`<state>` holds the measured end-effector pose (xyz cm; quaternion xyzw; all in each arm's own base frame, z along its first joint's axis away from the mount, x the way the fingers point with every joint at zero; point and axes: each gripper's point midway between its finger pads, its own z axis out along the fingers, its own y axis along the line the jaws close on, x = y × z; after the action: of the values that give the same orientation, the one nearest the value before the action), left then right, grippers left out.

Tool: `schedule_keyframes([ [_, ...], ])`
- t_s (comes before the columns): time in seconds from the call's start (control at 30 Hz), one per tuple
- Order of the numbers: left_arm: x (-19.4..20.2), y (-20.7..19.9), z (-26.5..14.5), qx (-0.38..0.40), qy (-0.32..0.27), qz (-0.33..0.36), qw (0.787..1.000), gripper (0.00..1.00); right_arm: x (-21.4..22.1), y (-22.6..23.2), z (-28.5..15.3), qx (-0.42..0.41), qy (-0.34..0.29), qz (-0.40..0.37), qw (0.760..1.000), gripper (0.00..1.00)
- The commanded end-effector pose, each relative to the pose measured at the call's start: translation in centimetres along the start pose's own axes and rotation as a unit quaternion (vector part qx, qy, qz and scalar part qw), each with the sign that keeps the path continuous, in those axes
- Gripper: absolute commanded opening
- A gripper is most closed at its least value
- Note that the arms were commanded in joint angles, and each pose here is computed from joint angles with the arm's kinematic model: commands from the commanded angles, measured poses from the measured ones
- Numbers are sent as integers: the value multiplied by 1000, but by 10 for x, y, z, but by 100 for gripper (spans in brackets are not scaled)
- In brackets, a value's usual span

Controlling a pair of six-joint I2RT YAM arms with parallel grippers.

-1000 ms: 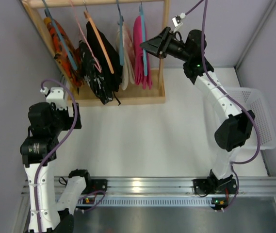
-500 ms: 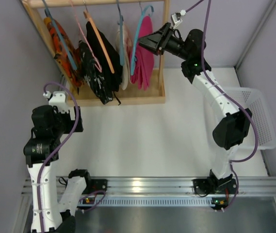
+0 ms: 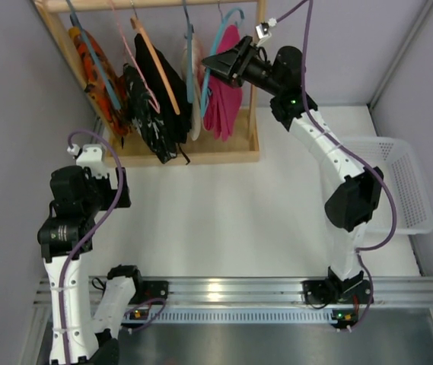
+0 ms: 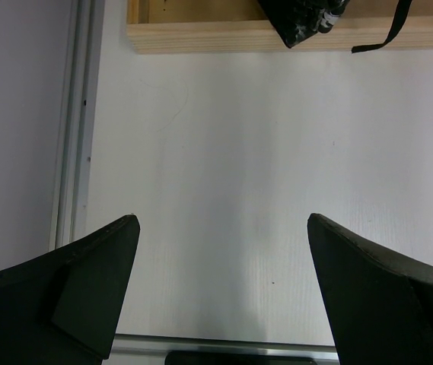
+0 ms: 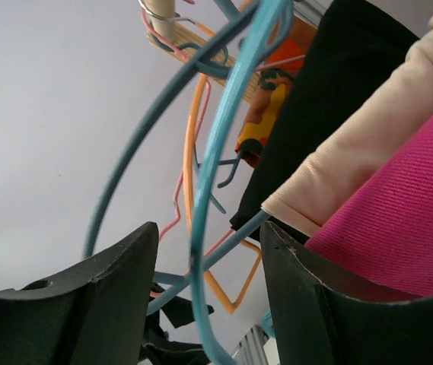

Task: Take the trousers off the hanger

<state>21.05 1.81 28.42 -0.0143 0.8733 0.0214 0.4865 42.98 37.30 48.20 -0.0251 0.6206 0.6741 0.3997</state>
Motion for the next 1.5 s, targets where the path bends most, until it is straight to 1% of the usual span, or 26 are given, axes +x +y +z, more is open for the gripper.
schedule_keyframes([
  [0.0,-3,2,-1,-5,-12,-6,1000,99,5,10,12,-14,-9,-5,1000,57],
  [0.03,-3,1,-1,-5,-12,-6,1000,98,6,11,14,-17,-11,-7,1000,55],
  [0.13,-1,1,-1,-4,-11,-7,1000,98,9,15,18,-24,-11,-7,1000,52],
  [0.27,2,2,-1,-6,-10,-7,1000,99,11,16,19,-28,-9,-7,1000,43],
  [0.37,3,1,-1,-4,-9,-9,1000,99,8,23,16,-37,-10,-10,999,39],
  [0.43,4,0,0,-1,-6,-11,1000,99,1,38,12,-53,-18,-16,998,38],
  [0.5,4,0,1,0,-6,-11,1000,99,-6,54,8,-71,-27,-29,997,28],
  [0.53,3,0,0,0,-7,-11,1000,98,-8,61,7,-79,-30,-34,996,17],
  [0.63,1,0,0,0,-8,-11,1000,98,-14,83,1,-103,-37,-51,993,0],
  [0.7,1,-1,0,0,-7,-13,1000,99,-20,101,-4,-124,-45,-72,989,0],
  [0.8,4,1,1,-3,-5,-12,1000,99,-30,137,-20,-180,-62,-127,974,0],
  [0.9,6,4,3,-12,0,-13,1000,99,-38,160,-33,-210,-71,-156,963,0],
  [1.07,5,1,3,-6,-2,-19,1000,99,-36,178,-46,-233,-66,-180,953,0],
  [1.3,3,1,2,-7,-4,-24,1000,99,-33,199,-57,-264,-63,-234,934,0],
  [1.47,2,0,2,-4,-6,-28,1000,99,-29,208,-67,-267,-54,-246,930,0],
])
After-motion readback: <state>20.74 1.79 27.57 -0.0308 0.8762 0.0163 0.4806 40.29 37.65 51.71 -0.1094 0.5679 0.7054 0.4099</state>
